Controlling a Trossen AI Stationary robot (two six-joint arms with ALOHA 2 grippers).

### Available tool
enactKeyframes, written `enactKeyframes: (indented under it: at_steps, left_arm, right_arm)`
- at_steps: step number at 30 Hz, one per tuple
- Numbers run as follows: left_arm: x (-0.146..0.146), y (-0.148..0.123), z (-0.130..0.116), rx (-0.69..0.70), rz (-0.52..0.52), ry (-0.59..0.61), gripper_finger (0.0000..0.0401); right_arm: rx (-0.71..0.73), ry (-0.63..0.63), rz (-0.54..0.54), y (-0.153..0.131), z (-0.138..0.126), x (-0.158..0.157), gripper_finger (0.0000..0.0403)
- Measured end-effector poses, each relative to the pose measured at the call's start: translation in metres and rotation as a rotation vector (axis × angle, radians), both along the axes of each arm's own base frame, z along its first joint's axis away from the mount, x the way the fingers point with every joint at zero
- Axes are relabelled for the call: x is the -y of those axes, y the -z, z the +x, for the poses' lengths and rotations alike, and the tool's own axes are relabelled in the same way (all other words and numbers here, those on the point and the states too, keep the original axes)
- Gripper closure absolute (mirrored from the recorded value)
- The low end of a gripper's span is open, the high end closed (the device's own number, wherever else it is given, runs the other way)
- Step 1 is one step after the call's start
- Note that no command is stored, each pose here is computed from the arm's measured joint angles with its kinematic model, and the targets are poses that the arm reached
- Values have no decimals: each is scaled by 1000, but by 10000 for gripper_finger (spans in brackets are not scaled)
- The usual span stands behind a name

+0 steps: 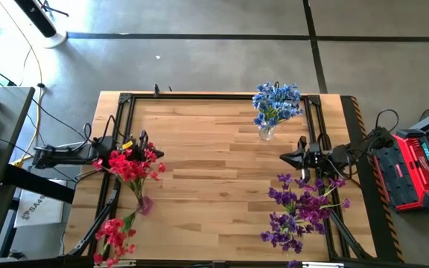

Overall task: Sort flowers into vase by color
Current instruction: Return to Home Position

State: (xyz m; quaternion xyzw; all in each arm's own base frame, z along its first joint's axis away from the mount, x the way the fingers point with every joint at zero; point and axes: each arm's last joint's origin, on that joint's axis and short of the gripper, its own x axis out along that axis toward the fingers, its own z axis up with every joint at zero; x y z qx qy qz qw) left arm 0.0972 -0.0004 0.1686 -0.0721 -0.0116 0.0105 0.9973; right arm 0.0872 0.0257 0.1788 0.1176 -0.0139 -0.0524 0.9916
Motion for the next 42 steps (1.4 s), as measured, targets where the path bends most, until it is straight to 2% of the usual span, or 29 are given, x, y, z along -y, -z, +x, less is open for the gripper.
enactKeyframes:
  at_steps: [42]
  left_arm:
    - [1, 0, 0, 0, -11, 4, 401]
  right_arm:
    - [-36, 0, -18, 4, 0, 0, 402]
